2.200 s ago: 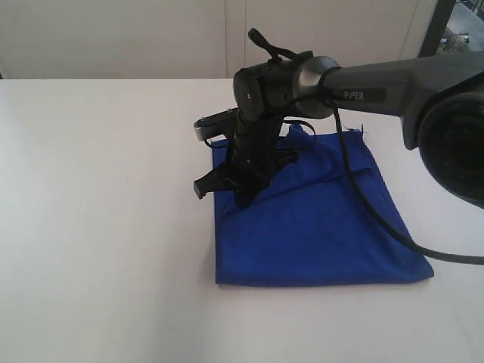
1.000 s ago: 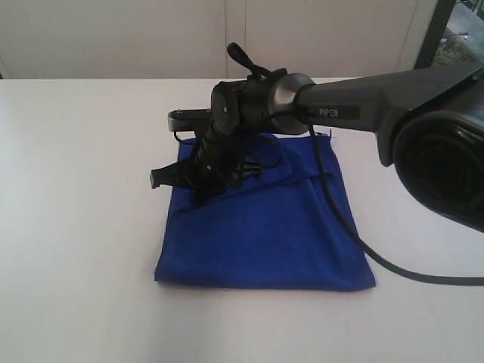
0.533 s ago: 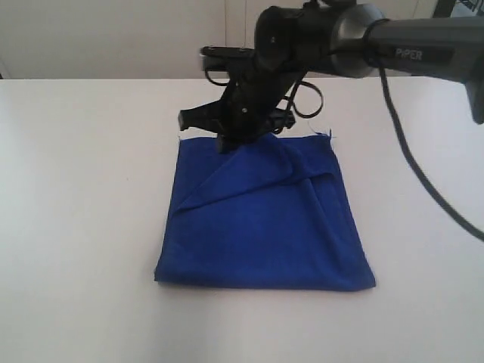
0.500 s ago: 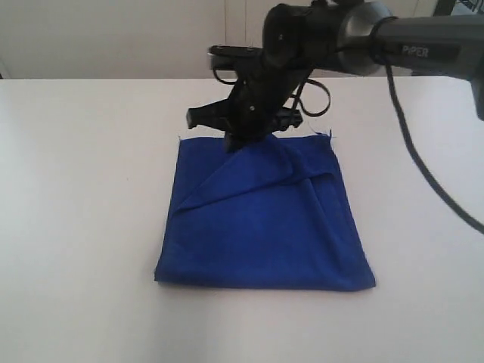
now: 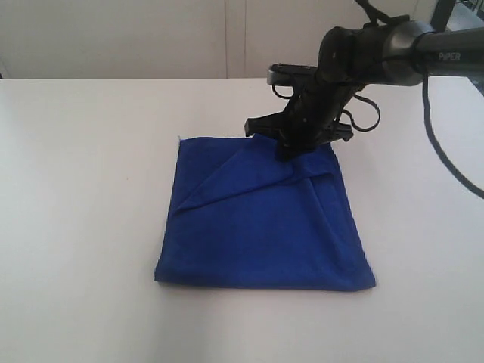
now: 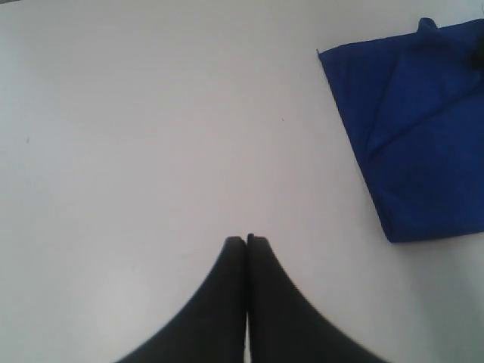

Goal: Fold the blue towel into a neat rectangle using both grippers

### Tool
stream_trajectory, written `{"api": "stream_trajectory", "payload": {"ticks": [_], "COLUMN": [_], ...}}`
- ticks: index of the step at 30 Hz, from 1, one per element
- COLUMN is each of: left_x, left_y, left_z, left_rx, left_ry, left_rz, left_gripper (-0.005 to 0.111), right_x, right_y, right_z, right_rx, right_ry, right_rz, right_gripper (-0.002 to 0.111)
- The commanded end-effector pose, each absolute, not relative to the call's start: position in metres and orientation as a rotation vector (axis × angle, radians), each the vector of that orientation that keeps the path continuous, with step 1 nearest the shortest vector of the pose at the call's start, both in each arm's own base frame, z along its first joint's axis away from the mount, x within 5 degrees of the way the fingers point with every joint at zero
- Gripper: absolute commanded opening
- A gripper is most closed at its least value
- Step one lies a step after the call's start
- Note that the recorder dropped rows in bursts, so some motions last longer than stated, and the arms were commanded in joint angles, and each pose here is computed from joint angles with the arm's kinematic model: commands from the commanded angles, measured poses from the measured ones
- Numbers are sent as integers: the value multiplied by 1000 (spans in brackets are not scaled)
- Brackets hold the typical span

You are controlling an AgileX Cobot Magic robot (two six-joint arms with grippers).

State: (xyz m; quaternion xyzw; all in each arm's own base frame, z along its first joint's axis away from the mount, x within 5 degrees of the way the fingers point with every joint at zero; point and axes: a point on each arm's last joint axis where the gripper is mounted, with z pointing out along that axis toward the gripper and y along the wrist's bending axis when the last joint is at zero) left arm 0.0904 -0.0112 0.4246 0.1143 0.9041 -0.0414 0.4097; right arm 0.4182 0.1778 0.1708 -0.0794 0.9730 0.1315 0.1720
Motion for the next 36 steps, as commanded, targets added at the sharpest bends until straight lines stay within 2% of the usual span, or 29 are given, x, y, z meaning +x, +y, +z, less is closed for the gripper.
{"api": "stream_trajectory", "payload": {"ticks": [1,5,16,18,21,25,30,36], "left_x": [87,87,87,87,87,87,87,87], "left_y": [-12,-12,-12,-12,-12,-12,-12,-12], "left_z": [426,426,426,426,426,426,426,426], "left_rx": [281,281,281,281,281,281,281,281], "left_ry": [2274,2274,2274,2274,2274,2274,2274,2274], "left_rz": [-109,-109,-109,-109,-109,-109,-109,-109], "left_gripper": [0,0,0,0,0,0,0,0], "right_x": [423,425,428,428,427,426,415,407], "right_y": [176,175,173,173,173,174,198,232], "right_z": [171,169,142,144,156,171,187,163], "right_rx": [-229,-262,-319,-315,-314,-282,-288,-365], "right_ry": [2702,2684,2729,2730,2705,2672,2646,2627], "right_rz": [366,335,252,257,264,309,519,529], "right_gripper": [17,23,22,19,1,0,0,0]}}
